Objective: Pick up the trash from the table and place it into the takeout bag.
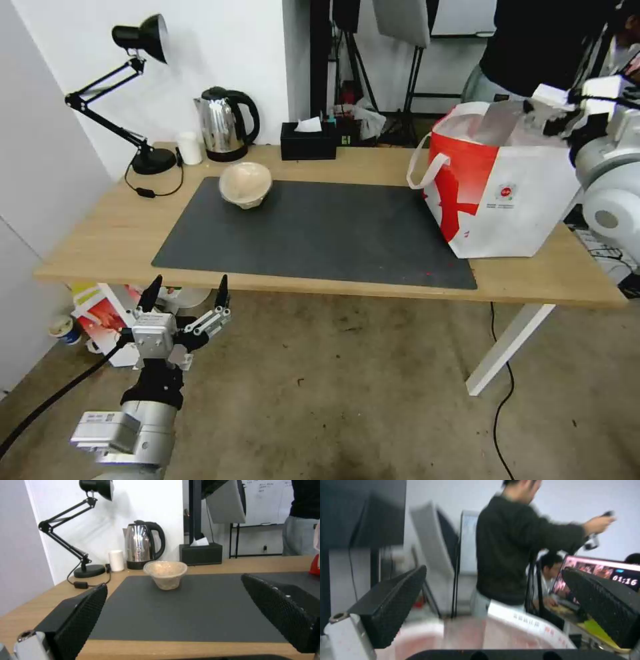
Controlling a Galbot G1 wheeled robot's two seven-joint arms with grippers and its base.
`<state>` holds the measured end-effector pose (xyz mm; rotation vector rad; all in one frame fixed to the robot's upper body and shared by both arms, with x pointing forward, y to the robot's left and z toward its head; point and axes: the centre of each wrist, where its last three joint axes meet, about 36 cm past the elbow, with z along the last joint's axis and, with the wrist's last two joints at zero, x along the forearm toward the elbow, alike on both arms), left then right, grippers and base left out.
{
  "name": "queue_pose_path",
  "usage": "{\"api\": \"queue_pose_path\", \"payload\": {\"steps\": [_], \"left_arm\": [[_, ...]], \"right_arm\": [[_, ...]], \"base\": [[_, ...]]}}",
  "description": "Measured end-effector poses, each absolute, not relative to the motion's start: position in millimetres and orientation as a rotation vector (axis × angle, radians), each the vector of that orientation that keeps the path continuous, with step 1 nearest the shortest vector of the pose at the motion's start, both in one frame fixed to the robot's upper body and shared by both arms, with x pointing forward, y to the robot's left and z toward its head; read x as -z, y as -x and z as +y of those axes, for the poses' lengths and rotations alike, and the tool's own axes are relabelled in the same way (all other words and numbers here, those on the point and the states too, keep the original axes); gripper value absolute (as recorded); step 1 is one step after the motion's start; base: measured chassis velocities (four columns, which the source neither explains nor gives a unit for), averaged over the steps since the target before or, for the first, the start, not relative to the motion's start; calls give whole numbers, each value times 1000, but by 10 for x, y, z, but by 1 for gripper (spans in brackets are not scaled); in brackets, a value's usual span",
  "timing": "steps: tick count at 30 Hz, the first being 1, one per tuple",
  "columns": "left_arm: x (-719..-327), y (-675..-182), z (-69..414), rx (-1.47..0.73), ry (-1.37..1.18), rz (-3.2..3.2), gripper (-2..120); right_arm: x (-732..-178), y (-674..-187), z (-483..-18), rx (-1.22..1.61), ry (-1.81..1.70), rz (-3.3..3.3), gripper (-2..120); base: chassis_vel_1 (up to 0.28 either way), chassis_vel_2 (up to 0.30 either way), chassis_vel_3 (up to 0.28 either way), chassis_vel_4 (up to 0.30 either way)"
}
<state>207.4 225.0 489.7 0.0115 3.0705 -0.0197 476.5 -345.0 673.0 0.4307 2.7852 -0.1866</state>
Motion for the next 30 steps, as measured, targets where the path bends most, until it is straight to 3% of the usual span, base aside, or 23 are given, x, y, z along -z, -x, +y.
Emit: {"api": "queue_pose_path", "payload": {"steps": [12,21,30], "left_arm": [[-4859,-2093,2253,37,6,3071,100],[-4864,-2085,2243,44,6,3071,100],[-4873,-2079,2237,46,5,3069,100]], "right_arm": [[-6625,-3843,-2755,-35,-138,2687,100],[-6002,-3045,-2460,-81,-71,2723,100],[-5440,-2663,-2236,8,-148,2860,100]], "base": [[0,0,0,0],[0,0,0,0],[0,0,0,0]]}}
